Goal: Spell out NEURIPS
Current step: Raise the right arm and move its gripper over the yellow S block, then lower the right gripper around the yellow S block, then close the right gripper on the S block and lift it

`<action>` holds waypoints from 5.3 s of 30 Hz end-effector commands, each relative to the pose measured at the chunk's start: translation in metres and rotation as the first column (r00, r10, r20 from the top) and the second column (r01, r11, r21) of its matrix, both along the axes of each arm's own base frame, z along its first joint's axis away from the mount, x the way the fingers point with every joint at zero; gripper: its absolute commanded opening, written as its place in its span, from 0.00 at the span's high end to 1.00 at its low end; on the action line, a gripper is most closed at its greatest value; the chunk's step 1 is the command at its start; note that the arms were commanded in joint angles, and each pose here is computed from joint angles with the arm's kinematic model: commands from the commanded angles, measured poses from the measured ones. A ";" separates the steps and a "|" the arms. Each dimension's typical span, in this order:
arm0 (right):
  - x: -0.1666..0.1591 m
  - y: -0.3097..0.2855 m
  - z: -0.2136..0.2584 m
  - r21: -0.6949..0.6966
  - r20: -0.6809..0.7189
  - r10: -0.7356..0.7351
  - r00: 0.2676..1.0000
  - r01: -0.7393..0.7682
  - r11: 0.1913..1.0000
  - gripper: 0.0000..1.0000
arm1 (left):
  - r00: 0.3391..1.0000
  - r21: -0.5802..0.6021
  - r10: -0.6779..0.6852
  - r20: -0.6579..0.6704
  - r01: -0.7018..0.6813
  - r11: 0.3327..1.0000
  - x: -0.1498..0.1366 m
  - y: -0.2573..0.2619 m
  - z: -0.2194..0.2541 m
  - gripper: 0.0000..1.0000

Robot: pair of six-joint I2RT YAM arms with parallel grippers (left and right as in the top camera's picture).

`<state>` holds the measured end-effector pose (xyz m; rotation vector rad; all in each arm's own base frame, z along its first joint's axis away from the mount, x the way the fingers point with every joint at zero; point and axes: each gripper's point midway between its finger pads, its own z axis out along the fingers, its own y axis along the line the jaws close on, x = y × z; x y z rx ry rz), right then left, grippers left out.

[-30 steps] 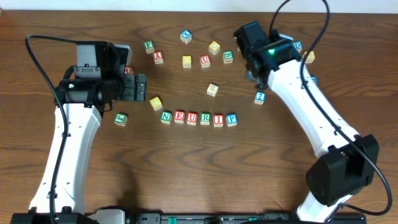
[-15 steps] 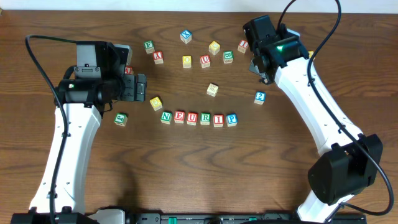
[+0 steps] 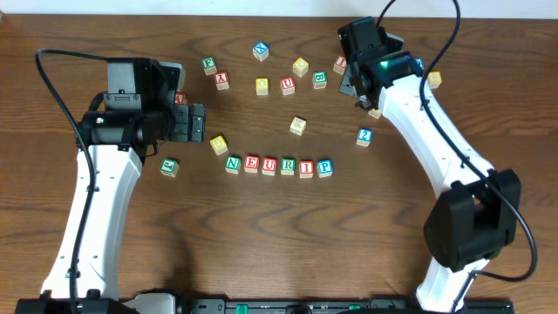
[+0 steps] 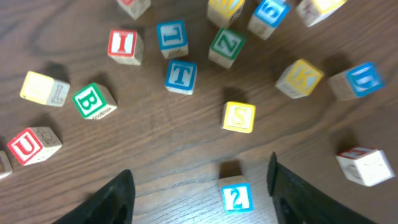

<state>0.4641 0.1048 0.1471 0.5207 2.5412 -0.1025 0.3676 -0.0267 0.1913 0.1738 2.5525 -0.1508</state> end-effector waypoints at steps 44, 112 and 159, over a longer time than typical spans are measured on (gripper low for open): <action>0.018 -0.049 -0.114 0.132 -0.214 -0.080 0.973 0.110 0.985 0.39 | 1.000 0.000 0.001 0.023 -0.001 1.000 0.004 0.001 0.009 0.04; 0.029 -0.050 -0.135 0.102 -0.183 -0.105 0.977 0.125 0.987 0.41 | 1.000 0.001 0.001 0.023 -0.001 1.000 0.004 0.001 0.009 0.04; 0.017 -0.052 -0.138 0.090 -0.232 -0.117 0.966 0.141 0.986 0.72 | 1.000 0.001 0.001 0.023 -0.001 1.000 0.004 0.001 0.009 0.04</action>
